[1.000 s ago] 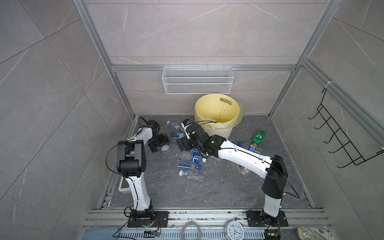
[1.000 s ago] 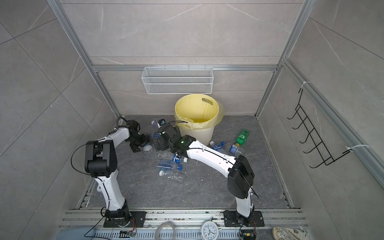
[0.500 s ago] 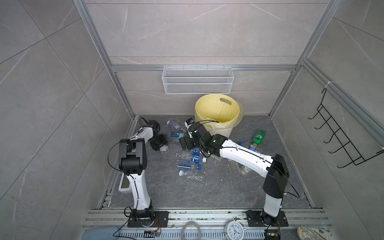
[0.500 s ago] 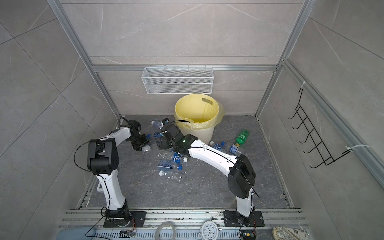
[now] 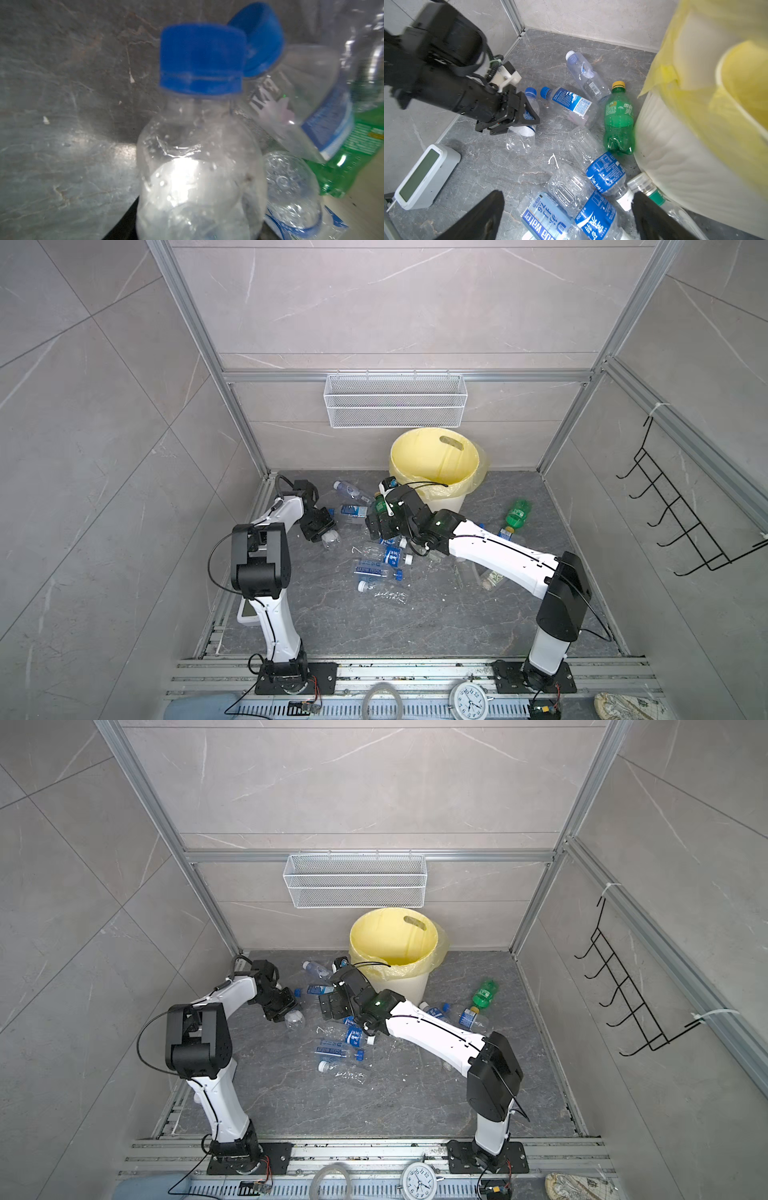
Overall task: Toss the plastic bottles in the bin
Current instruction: 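Close the left gripper on the blue-capped Pepsi bottle and lift it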
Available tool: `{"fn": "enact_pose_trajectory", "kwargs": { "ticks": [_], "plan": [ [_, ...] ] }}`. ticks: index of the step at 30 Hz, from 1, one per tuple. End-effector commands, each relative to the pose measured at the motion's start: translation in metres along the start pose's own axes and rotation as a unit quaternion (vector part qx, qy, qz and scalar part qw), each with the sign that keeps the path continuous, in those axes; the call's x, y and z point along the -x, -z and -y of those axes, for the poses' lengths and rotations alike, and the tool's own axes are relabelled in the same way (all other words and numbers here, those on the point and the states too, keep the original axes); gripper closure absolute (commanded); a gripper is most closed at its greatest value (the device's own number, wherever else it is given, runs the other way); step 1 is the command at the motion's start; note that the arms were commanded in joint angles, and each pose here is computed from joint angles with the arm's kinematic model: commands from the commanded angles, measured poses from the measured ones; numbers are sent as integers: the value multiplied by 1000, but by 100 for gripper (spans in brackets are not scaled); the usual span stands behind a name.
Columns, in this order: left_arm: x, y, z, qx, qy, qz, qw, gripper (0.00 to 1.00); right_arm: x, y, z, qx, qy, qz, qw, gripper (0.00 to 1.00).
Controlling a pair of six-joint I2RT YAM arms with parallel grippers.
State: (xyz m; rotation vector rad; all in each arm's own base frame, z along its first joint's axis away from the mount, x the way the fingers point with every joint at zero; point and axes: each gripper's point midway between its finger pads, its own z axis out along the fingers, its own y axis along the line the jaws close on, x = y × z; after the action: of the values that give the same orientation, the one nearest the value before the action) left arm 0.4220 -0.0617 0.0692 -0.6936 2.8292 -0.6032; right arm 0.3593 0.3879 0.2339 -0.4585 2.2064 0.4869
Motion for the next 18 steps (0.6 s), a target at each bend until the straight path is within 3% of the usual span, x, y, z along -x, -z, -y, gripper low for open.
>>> {"fn": "enact_pose_trajectory", "kwargs": {
  "ticks": [1,7,18],
  "plan": [
    [0,40,37,-68,-7,24,997,47,11,10,0,12,-28,18,999,1],
    [-1,81,74,-135,-14,52,989,47,15,1,-7,24,-49,17,998,1],
    [0,134,129,-274,22,64,959,47,44,-24,-35,70,-111,35,991,1]
  ]
}}
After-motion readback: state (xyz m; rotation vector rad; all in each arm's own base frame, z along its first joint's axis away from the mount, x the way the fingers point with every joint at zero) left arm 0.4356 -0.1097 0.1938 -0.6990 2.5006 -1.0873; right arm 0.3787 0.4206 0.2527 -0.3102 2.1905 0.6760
